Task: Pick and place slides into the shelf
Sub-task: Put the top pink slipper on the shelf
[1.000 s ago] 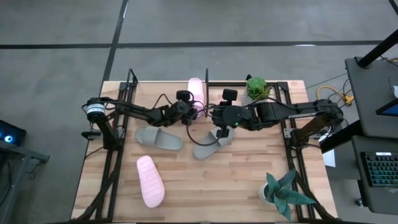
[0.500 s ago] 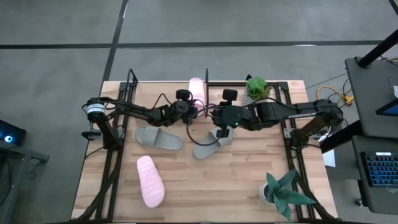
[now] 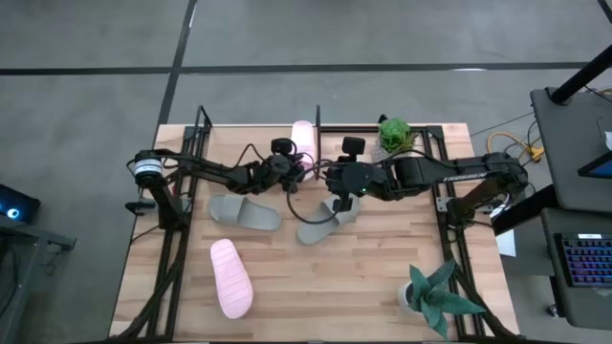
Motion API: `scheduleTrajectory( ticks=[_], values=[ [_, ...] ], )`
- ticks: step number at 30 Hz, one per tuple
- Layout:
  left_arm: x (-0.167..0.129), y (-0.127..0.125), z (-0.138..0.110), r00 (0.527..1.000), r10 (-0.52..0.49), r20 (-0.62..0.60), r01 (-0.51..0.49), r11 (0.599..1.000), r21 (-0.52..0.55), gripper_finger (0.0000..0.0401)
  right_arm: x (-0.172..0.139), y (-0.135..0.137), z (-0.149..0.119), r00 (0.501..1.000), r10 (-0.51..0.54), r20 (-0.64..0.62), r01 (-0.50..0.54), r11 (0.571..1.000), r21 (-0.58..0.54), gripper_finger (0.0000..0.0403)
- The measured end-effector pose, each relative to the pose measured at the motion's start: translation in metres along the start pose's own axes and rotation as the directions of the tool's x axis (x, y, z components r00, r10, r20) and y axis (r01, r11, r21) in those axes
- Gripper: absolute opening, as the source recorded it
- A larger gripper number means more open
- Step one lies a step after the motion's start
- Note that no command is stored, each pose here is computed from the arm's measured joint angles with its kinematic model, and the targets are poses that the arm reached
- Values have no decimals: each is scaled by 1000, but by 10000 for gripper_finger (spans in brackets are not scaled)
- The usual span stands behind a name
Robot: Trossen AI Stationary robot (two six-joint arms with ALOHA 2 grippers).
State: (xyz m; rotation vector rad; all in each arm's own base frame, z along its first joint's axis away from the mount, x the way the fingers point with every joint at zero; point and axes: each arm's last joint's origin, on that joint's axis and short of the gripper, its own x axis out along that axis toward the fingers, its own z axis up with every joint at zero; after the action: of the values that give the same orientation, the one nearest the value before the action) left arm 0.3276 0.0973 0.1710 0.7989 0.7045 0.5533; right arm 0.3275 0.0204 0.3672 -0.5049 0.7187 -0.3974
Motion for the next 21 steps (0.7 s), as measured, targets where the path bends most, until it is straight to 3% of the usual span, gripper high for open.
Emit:
scheduleTrajectory(
  ticks=[5,21],
  values=[
    [0,0,0,1000,-8,6,8,1000,-2,60,0,0,0,1000,0,0,0,1000,0,86],
    [0,-4,-4,998,-49,-41,50,998,35,265,0,0,-1,1000,2,-7,-2,1000,-5,88]
  ],
)
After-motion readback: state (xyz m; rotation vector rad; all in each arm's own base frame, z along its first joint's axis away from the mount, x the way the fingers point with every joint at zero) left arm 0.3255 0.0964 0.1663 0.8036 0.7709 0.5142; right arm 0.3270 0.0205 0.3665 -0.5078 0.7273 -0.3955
